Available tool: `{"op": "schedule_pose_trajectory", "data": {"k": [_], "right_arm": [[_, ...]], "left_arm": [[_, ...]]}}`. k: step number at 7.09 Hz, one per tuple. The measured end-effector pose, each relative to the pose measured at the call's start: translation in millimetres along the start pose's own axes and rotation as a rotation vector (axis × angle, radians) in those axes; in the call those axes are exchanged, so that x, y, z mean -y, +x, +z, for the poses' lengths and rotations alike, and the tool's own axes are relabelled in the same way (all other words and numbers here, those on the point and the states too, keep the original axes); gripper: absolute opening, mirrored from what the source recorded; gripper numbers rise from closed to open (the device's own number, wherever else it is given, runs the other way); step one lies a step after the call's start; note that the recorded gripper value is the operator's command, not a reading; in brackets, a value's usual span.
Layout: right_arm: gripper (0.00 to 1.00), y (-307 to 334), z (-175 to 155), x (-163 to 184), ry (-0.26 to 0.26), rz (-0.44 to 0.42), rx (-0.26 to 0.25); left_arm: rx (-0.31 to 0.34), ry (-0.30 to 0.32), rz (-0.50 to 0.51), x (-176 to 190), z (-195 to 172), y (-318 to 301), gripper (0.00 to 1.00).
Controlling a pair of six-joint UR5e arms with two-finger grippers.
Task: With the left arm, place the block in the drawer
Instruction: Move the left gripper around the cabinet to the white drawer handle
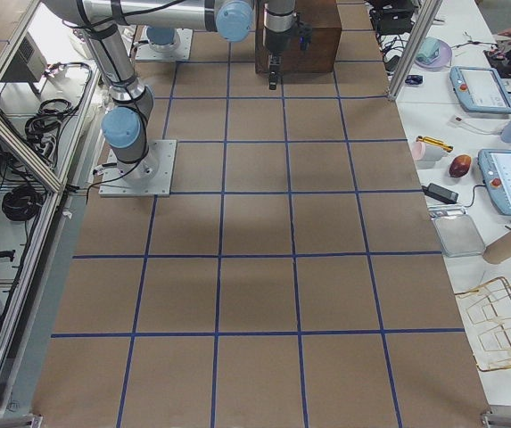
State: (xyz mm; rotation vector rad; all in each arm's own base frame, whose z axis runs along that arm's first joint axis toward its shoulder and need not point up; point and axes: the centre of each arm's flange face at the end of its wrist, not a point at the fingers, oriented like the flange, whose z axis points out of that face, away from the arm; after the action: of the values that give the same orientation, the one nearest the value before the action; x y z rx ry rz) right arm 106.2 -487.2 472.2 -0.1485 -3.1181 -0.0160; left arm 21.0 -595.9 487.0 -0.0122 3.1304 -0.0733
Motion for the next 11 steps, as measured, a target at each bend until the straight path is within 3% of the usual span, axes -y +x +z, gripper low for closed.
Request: {"op": "schedule_pose_trajectory", "data": {"k": [4, 6, 11], "right_arm": [[1.0, 0, 0, 0, 0.0, 0.0, 0.0], [1.0, 0, 0, 0, 0.0, 0.0, -0.001], [1.0, 0, 0, 0, 0.0, 0.0, 0.0]], "left_arm": [[-0.089, -0.045, 0.035, 25, 62, -86, 1.0], [-0.185, -0.051, 0.057, 30, 96, -122, 1.0], [-0.334, -0.111, 0.048, 32, 170, -138, 1.0]]}}
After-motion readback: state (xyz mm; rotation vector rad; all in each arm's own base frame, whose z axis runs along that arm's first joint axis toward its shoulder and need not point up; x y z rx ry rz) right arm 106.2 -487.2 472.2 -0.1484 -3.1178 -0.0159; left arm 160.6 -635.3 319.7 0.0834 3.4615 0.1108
